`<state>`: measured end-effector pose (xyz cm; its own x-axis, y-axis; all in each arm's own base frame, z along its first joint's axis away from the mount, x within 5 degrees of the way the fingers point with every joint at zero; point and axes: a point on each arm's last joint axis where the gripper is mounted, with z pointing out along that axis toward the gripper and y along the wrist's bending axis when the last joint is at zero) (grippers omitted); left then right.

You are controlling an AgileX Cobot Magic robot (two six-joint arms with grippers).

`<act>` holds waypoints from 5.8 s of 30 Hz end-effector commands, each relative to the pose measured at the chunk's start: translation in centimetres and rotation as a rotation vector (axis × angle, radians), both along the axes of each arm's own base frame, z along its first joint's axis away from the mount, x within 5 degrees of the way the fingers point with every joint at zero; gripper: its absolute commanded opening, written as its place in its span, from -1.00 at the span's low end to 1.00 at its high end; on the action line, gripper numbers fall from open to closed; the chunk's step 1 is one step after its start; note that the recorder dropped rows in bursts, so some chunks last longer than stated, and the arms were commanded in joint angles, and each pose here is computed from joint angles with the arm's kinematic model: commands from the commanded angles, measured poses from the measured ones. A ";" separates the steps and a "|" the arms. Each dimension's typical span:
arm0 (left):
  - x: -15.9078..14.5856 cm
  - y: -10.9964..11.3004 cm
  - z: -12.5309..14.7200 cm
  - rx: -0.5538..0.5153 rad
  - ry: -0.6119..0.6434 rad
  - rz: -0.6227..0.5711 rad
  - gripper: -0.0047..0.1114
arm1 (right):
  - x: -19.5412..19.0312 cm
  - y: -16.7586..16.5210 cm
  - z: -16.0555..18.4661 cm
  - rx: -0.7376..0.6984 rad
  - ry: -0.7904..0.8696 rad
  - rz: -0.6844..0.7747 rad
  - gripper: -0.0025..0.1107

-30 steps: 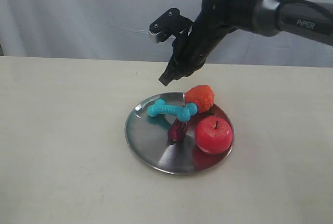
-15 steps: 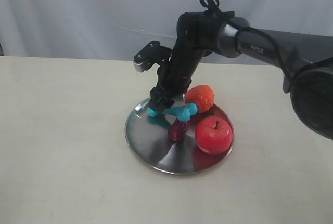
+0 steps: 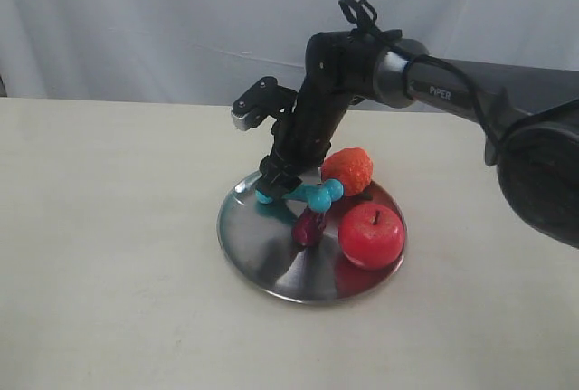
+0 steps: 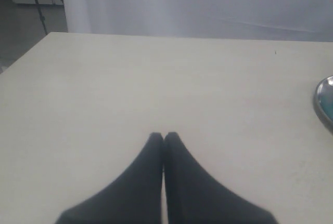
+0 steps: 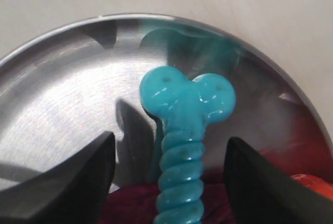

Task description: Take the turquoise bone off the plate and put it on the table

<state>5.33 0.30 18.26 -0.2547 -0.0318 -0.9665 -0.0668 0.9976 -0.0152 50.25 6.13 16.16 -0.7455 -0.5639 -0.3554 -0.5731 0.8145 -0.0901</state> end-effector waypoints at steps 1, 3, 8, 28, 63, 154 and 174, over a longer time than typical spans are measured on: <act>0.0 0.0 0.0 -0.006 -0.005 0.005 -0.92 | 0.1 -0.1 0.1 0.000 -0.013 0.006 0.07; 0.0 0.0 0.0 -0.006 -0.005 0.005 -0.92 | 0.1 -0.1 -0.2 -0.001 -0.007 0.006 0.07; 0.0 0.0 0.0 -0.006 -0.005 0.005 -0.92 | 0.2 -0.2 -1.6 -0.005 0.021 0.005 0.07; 0.0 0.0 0.0 -0.006 -0.005 0.005 -0.92 | 0.3 -0.6 -1.3 -0.050 0.003 0.015 -0.96; 0.0 0.0 0.0 -0.006 -0.005 0.005 -0.92 | -11.8 -8.9 24.7 -0.001 -0.272 -0.563 -0.96; 0.0 0.0 0.0 -0.006 -0.005 0.005 -0.92 | -30.3 -11.0 25.5 0.202 -0.665 -0.719 -0.96; 0.0 0.0 0.0 -0.006 -0.005 0.005 -0.92 | -46.7 -6.9 19.4 0.267 -1.329 -0.629 -0.96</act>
<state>5.33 0.30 18.26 -0.2547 -0.0318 -0.9665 -0.0668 0.9976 -0.0152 4.40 -0.96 36.04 0.0689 -0.0822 -0.9942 0.2405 0.9686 -0.0634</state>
